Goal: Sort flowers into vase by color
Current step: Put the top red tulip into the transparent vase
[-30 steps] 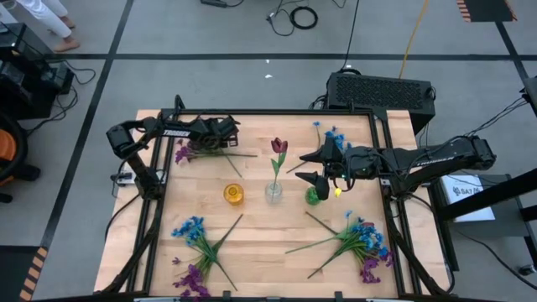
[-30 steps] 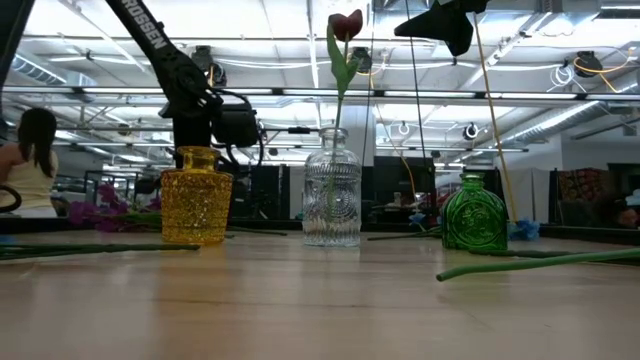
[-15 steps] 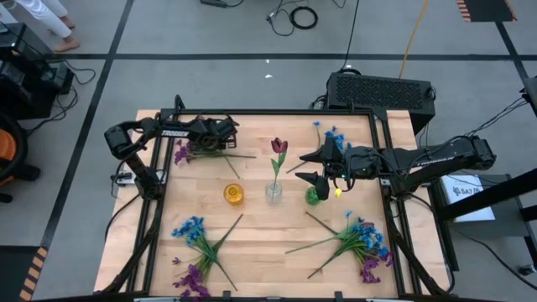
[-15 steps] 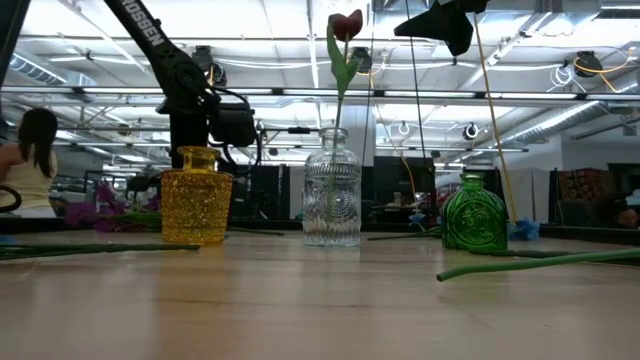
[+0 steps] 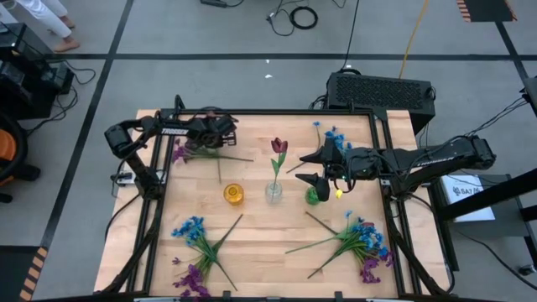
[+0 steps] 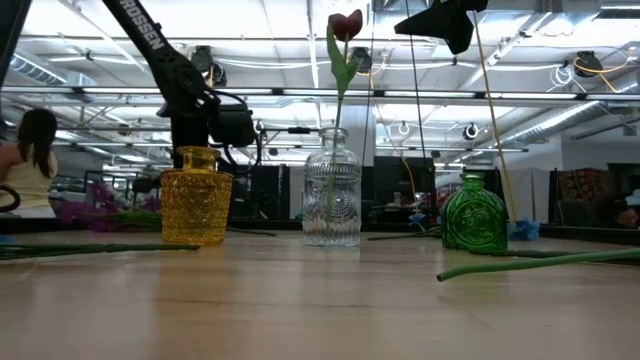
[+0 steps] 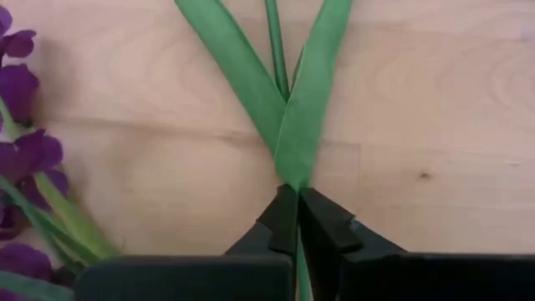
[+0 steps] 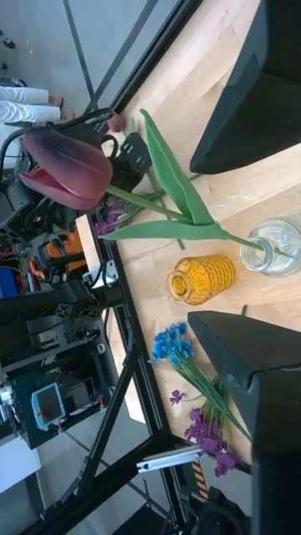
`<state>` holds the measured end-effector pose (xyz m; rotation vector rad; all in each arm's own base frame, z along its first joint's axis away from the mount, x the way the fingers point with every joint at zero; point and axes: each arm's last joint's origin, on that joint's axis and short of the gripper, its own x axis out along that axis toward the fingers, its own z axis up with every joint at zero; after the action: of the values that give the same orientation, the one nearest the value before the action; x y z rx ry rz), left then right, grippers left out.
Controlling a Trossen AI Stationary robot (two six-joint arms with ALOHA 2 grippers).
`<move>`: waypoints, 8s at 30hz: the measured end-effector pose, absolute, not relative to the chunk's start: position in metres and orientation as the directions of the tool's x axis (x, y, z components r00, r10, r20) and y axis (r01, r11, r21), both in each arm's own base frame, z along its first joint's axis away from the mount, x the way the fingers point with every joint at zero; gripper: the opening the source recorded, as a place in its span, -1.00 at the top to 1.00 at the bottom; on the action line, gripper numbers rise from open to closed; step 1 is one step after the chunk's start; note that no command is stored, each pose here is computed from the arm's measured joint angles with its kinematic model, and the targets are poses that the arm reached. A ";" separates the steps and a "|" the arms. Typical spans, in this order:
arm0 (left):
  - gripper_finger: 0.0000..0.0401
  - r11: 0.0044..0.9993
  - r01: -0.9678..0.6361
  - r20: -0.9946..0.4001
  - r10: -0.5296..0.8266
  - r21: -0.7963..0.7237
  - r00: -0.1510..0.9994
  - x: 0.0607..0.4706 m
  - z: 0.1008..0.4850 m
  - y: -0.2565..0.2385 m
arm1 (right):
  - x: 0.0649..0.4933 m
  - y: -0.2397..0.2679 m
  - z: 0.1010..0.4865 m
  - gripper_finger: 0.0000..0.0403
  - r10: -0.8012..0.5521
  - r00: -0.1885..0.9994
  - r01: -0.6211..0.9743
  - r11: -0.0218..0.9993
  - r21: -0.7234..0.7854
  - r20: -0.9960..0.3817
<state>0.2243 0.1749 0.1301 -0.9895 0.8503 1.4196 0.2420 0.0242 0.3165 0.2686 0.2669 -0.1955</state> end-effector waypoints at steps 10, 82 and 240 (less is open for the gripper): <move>0.99 0.057 -0.984 -0.857 0.483 -0.171 0.177 0.241 0.152 0.189 | 0.242 0.024 0.317 -0.36 -0.154 0.946 0.223 0.947 0.229 -0.284; 0.49 0.910 -0.309 -0.852 0.381 0.276 0.359 0.266 0.139 0.240 | 0.242 0.024 0.315 -0.36 -0.155 0.941 0.213 0.962 0.171 -0.300; 0.99 0.437 -0.212 -0.231 0.758 0.874 0.610 0.213 0.349 -0.054 | 0.383 0.102 0.409 -0.36 -0.699 0.691 0.409 0.588 -0.697 -0.185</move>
<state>0.2125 -0.0541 0.3489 0.9311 0.6820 0.6647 0.3833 0.1021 0.4093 -0.6715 0.4749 -0.6743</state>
